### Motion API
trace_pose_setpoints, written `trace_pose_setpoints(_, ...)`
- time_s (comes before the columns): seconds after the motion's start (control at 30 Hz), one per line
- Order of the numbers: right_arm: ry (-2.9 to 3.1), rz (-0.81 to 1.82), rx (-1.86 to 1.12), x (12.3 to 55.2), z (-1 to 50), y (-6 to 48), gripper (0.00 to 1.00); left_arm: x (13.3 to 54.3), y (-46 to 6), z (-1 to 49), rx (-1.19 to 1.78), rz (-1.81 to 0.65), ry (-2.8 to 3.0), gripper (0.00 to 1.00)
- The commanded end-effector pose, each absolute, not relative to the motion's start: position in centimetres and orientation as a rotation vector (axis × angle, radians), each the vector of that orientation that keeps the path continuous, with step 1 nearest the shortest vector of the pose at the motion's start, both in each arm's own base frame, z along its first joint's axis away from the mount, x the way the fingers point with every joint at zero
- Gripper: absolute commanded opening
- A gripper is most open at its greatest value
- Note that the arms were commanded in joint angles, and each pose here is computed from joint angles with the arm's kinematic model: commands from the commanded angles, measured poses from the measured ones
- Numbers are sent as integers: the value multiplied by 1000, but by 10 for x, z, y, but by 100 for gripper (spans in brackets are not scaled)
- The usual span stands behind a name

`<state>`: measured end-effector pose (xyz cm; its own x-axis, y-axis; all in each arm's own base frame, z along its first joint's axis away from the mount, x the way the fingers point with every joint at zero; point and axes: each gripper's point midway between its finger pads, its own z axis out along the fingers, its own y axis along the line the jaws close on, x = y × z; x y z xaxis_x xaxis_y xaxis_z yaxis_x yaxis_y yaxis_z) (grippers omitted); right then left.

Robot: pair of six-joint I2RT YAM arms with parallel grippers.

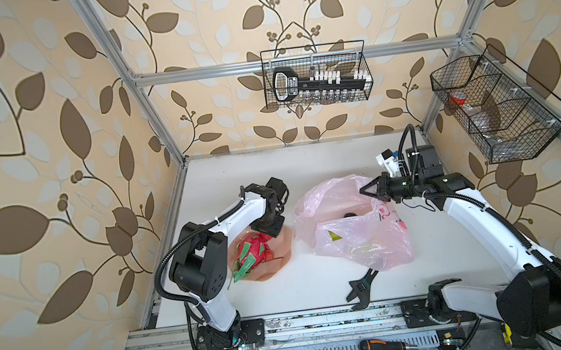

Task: Place the fruits into the plastic bag
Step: Pick up the fruit from the plate.

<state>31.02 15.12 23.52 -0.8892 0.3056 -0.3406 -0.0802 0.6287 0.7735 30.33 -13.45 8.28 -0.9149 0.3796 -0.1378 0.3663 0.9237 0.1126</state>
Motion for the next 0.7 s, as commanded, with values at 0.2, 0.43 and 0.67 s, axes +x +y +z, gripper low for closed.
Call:
trace_pose_setpoints(0.2,2373,1172,147,313,251,151,0,303,-143,154,452,-39,2801,38)
trace_pose_setpoints(0.43,2378,1175,145,312,249,151,0,295,-144,168,411,-90,2783,37)
trace_pose_setpoints(0.67,2376,1174,140,312,250,151,0,286,-157,183,336,-281,2754,36)
